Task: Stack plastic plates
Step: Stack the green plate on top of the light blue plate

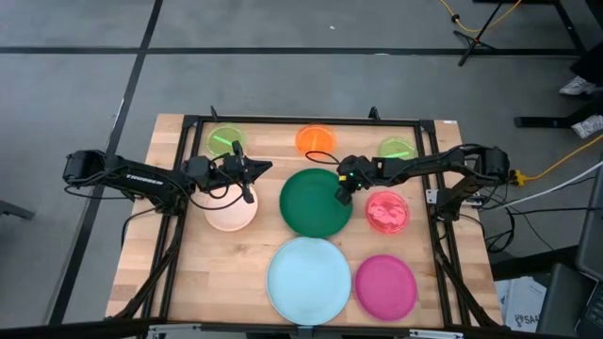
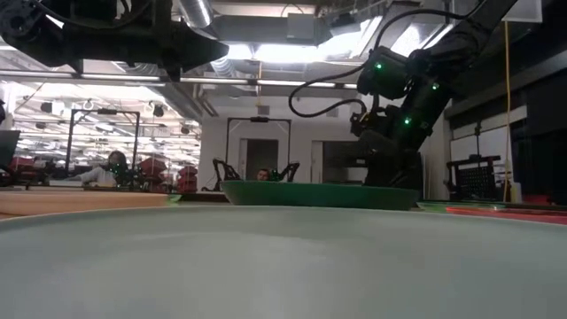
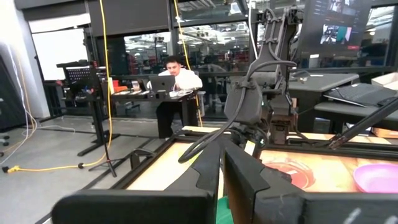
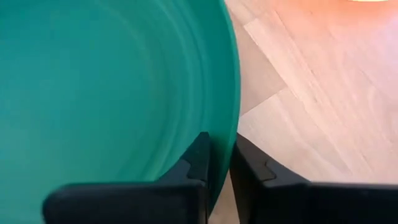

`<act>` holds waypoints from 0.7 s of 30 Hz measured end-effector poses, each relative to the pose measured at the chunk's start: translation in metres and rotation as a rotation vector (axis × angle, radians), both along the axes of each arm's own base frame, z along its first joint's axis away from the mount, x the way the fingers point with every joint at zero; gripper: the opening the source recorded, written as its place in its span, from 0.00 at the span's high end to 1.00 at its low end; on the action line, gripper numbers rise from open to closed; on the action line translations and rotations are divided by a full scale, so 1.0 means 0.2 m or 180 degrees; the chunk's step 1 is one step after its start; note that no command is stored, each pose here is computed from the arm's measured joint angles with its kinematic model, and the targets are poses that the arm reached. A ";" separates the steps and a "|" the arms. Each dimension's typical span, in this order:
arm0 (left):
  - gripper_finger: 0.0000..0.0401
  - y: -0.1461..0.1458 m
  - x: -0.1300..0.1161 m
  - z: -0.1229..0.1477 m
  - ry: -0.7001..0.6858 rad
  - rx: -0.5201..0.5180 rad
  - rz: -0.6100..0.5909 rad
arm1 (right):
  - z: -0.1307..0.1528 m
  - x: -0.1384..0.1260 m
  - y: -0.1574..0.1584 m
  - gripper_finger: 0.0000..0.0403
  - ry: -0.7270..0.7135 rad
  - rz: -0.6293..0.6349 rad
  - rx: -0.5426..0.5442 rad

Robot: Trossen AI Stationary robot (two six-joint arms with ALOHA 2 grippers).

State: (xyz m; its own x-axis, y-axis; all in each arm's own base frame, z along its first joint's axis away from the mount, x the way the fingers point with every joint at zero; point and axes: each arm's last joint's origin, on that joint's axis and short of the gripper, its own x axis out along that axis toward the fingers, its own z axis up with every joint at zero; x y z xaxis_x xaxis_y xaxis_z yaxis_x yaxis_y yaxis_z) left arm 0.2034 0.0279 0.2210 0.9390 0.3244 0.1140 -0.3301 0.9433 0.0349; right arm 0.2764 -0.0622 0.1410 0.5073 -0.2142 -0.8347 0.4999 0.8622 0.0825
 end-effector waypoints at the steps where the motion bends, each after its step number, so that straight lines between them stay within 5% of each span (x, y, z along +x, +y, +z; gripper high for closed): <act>1: 0.96 0.00 0.00 0.00 0.0000 0.0001 0.0000 | 0.00 0.00 0.00 0.93 -0.0003 -0.0015 -0.0024; 21: 0.96 0.00 0.00 0.00 0.0003 0.0009 0.0006 | 0.07 -0.02 -0.06 0.96 -0.0156 0.0028 -0.0088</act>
State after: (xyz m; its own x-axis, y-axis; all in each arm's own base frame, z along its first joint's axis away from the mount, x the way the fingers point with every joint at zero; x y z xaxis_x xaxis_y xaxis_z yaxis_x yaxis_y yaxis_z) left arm 0.2034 0.0280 0.2210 0.9385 0.3258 0.1142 -0.3318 0.9426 0.0377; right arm 0.2715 -0.0740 0.1553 0.5495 -0.2322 -0.8026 0.4881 0.8688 0.0828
